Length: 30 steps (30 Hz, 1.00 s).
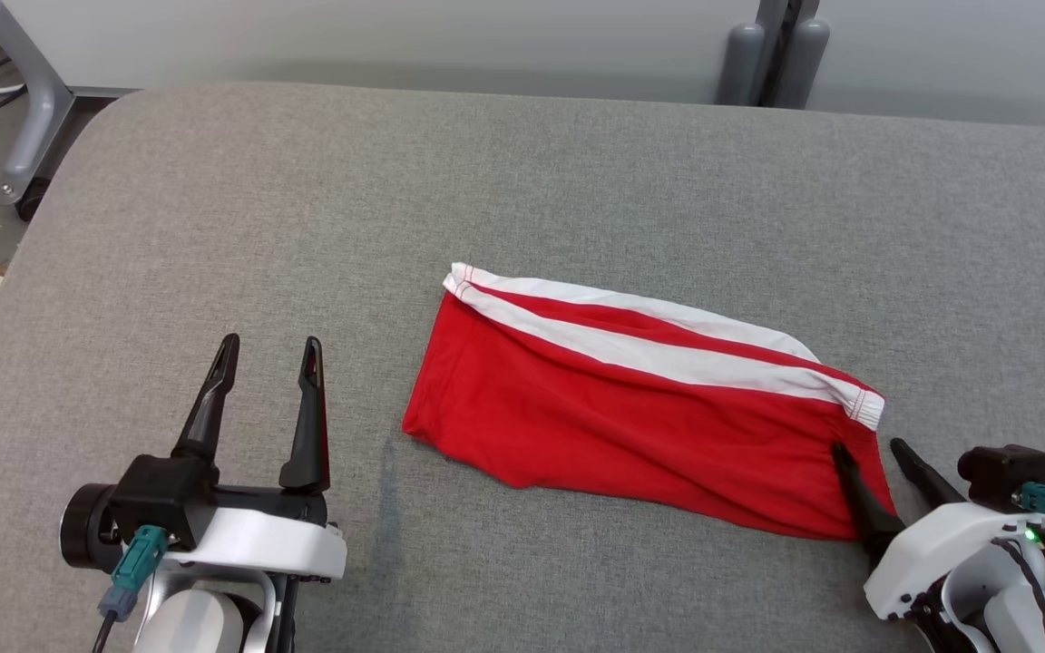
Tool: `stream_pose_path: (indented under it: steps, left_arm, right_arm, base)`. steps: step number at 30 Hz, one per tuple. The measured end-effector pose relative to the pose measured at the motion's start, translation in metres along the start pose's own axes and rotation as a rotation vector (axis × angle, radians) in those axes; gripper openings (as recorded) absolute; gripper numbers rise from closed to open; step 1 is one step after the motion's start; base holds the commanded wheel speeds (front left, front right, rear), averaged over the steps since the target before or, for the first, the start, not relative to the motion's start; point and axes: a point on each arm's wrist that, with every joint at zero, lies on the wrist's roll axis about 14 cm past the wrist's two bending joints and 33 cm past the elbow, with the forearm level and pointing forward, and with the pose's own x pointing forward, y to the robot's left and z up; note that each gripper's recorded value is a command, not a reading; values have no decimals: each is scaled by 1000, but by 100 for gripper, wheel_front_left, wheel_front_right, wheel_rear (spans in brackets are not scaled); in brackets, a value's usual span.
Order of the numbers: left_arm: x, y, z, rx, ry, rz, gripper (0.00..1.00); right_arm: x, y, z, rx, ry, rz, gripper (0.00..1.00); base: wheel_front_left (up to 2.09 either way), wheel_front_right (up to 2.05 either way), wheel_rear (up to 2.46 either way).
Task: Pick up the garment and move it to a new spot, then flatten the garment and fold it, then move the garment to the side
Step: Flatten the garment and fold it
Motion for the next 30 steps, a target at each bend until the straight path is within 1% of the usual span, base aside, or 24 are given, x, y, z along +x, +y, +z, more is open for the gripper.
stream_pose_path:
  steps: [1, 2, 3, 4, 5, 10, 12, 18, 21, 23, 27, 29, 30]
  left_arm:
    - [1, 0, -1, 0, 2, 1, 100]
    - [1, 0, -2, 1, 3, 1, 100]
    - [3, 0, -2, 1, 1, 0, 100]
    - [4, 0, -1, 1, -1, -1, 100]
    - [6, -1, -1, 2, -4, -3, 100]
    - [10, -6, -5, 2, 4, -15, 100]
    - [12, -10, -7, -6, 9, -21, 100]
    - [19, -18, -6, -12, 0, -42, 100]
    - [20, -20, -6, -13, -1, -49, 100]
    - [21, -20, -5, -13, -2, -51, 100]
    - [23, -23, -4, -12, -6, -55, 100]
    - [23, -26, -5, -15, -6, -62, 100]
    - [24, -27, -4, -16, -7, -65, 100]
  right_arm:
    - [2, 0, -3, 8, 12, 1, 100]
    - [3, 1, -4, 15, 18, 4, 49]
    - [4, 0, -5, 26, 23, 4, 39]
    - [6, 1, -5, 39, 26, 5, 11]
    - [6, 1, -5, 44, 28, 8, 0]
    - [3, -2, -6, 84, 20, 9, 0]
    - [-1, -11, -5, 97, 8, -8, 0]
    - [-18, -55, -2, 95, -9, -102, 0]
    - [-24, -65, 0, 94, -9, -116, 0]
    - [-26, -63, 0, 97, -1, -105, 0]
    - [-26, -45, 11, 190, -15, -47, 0]
    - [-27, -34, 26, 310, -58, -7, 0]
    - [-27, -28, 34, 332, -67, 21, 0]
  base:
    - [0, 0, 0]
    - [0, 0, 0]
    - [0, 0, 0]
    - [0, 0, 0]
    - [0, 0, 0]
    - [0, 0, 0]
    - [0, 0, 0]
    - [0, 0, 0]
    - [0, 0, 0]
    - [0, 0, 0]
    - [0, 0, 0]
    - [0, 0, 0]
    - [0, 0, 0]
